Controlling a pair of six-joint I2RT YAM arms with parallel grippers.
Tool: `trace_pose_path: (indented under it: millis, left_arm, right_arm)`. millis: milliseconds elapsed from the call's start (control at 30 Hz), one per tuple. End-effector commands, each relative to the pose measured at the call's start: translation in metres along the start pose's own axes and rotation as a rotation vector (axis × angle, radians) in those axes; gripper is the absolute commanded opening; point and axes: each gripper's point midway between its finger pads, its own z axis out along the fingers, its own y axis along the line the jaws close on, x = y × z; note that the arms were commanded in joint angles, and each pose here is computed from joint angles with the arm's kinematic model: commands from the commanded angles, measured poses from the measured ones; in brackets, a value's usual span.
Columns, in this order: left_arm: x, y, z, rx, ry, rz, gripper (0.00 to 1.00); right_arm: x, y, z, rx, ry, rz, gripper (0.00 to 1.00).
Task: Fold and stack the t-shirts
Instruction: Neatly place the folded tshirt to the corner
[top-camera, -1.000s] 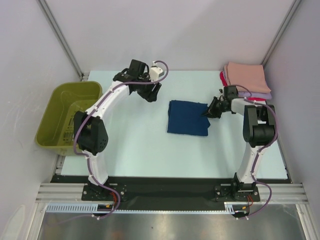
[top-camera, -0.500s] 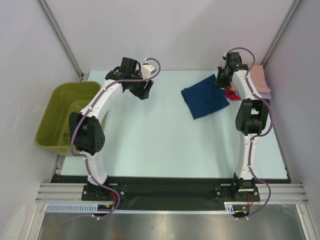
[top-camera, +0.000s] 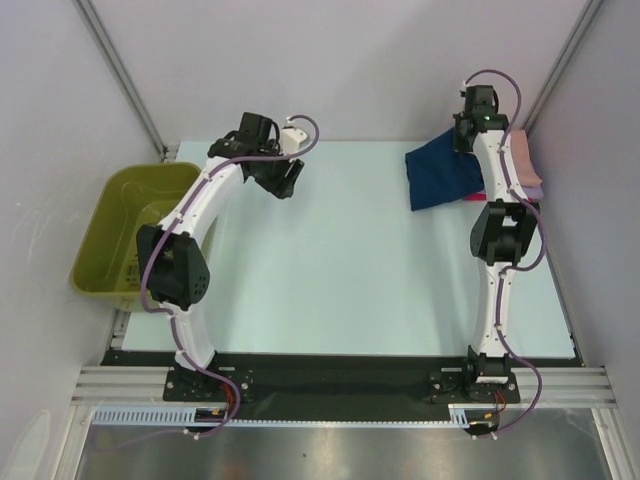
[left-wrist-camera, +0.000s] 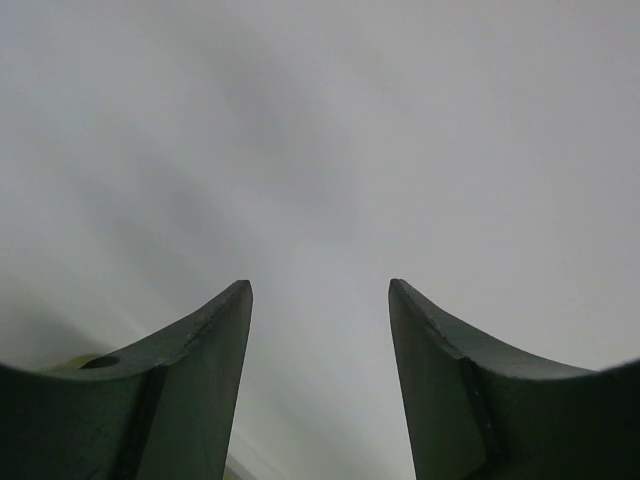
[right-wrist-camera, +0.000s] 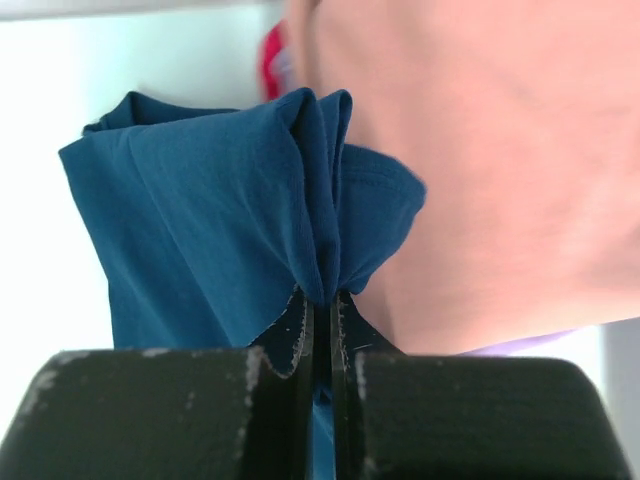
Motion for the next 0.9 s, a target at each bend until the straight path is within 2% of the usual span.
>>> trace_pose_path:
  millis: [0, 333, 700, 867]
  left_arm:
    - [-0.011, 0.014, -0.012, -0.039, -0.018, 0.023, 0.63]
    - [-0.009, 0.018, -0.010, -0.054, -0.002, 0.031, 0.63]
    - [-0.007, 0.022, -0.009, -0.073, 0.006, 0.037, 0.63]
    - [-0.006, 0.022, -0.009, -0.074, 0.010, 0.038, 0.63]
  right_arm:
    - [-0.076, -0.037, -0.046, 0.123, -0.235, -0.066, 0.00]
    - [-0.119, -0.060, -0.087, 0.221, -0.364, -0.180, 0.00]
    - [-0.122, -0.057, -0.130, 0.168, -0.367, -0.233, 0.00]
    - [-0.118, -0.064, -0.132, 0.189, -0.351, -0.260, 0.00]
